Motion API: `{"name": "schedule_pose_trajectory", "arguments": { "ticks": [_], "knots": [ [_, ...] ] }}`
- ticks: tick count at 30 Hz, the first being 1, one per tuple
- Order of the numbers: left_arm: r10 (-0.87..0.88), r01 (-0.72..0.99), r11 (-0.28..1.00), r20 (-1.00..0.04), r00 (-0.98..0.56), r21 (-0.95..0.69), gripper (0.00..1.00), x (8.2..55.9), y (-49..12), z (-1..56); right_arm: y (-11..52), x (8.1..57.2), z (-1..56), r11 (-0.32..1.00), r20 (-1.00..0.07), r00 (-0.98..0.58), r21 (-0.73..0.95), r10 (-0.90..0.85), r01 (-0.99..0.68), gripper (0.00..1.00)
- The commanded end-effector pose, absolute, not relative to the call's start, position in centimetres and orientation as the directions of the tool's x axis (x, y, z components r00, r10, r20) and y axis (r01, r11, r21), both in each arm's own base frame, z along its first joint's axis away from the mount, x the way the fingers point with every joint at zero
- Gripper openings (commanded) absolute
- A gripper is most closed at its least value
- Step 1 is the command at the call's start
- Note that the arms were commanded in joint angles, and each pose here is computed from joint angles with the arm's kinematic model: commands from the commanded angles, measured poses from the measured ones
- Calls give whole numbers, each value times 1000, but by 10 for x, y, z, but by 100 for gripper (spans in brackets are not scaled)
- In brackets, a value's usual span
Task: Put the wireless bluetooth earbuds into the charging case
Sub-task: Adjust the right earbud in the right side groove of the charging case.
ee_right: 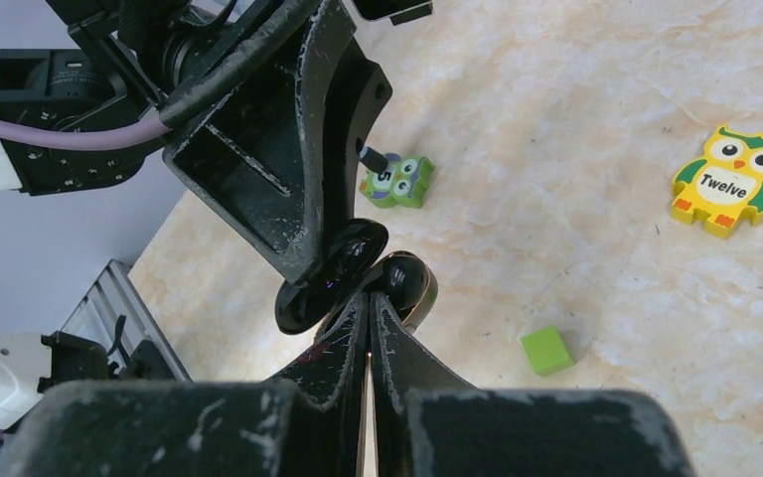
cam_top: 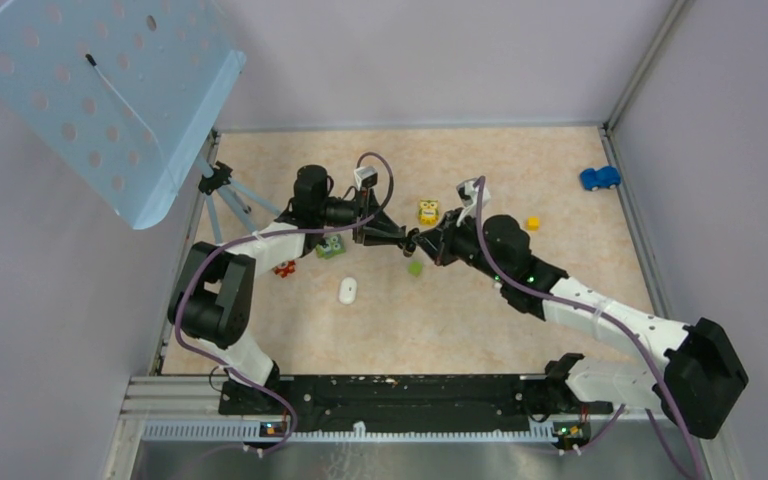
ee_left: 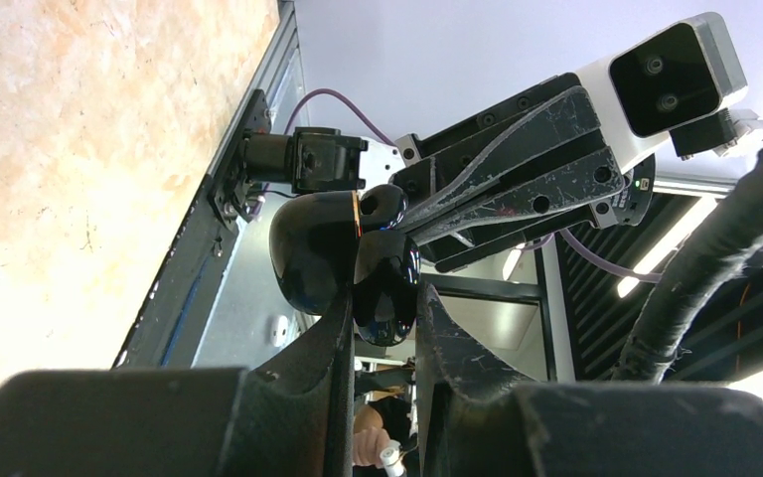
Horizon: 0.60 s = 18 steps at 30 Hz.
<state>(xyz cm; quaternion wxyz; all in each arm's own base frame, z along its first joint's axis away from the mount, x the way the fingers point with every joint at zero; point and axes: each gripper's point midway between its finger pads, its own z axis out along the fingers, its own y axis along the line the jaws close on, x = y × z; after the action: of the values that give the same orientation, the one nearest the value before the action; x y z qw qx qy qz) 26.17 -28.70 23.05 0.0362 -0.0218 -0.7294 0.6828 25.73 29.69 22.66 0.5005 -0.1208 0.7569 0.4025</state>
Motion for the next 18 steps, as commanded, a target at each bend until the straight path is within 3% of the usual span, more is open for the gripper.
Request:
{"name": "schedule_pose_trajectory", "arguments": {
  "ticks": [1,3,9,13,18],
  "knots": [
    [77,91,35,-88,-993,-995,0,261,-286,254,295,255,267,614,-874,-388,483,293,-624,0],
    [74,95,40,-92,-993,-995,0,261,-285,254,286,258,276,640,-884,-351,465,308,-612,3],
    [74,146,51,-142,-987,-988,0,262,-285,255,275,270,280,724,-949,-278,296,150,-623,37],
    [121,186,32,-181,-976,-982,0,257,-284,256,287,265,267,603,-947,-315,213,-67,-769,45],
    [166,177,50,-166,-972,-983,0,257,-281,248,289,262,264,542,-948,-277,152,-156,-827,46]
  ]
}}
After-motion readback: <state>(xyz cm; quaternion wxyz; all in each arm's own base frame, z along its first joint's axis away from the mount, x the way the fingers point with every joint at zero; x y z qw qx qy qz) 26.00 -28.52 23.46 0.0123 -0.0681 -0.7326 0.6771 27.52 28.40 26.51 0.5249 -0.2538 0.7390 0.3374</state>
